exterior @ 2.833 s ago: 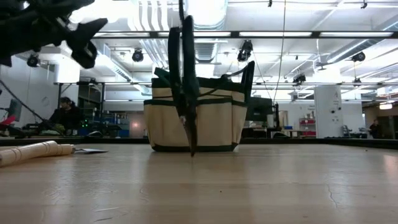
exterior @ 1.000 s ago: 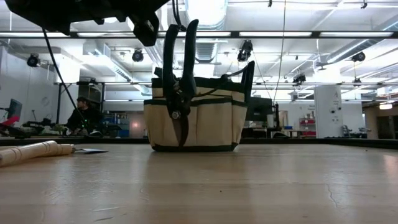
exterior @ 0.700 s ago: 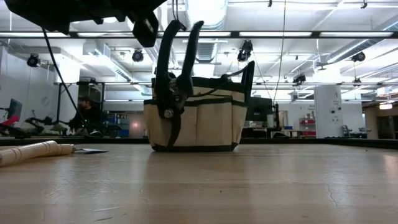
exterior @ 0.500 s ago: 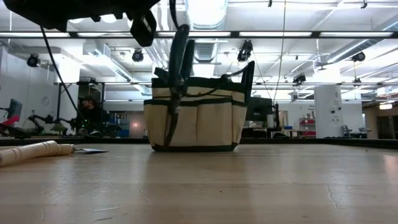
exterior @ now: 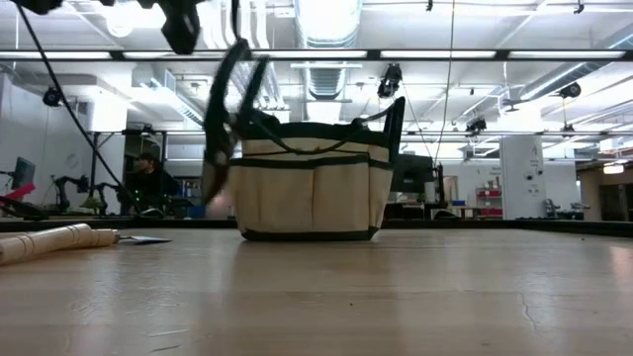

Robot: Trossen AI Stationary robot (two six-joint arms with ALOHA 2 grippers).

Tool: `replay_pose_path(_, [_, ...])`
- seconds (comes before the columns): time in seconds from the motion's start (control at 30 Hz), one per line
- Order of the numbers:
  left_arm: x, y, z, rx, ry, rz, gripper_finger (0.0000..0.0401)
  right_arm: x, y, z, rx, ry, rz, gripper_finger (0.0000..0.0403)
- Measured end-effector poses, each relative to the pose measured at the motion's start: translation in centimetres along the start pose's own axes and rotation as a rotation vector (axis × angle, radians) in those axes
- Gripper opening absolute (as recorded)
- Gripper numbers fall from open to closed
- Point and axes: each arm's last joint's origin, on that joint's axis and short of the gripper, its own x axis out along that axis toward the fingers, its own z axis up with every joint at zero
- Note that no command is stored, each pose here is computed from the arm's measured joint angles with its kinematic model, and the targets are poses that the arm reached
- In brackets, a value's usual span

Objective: Pick & Place Garden tools in Gardening bag
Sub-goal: Put the green shear scissors into the light brown gardening bag

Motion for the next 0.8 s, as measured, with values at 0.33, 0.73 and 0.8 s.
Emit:
replay_pose_path(0.33, [-3.7,1.1,2.2,0.059,-0.076,0.287,0.0003,-0.6,1.3,-0.3,-0.001,-0.001,0.033,0.0079])
replay_pose_path(0.73, [-4.5,1.3,4.9,0.180,-0.174,0.426,0.0003,-0.6,1.3,-0.4,0.000,0.001,0.032,0.0070])
replay_pose_path(0.8, [-4.5,1.3,5.2,0.186,-0.193,0.428,0.0004,-0.6,1.3,-0.4,0.000,0.001,0.032,0.0073])
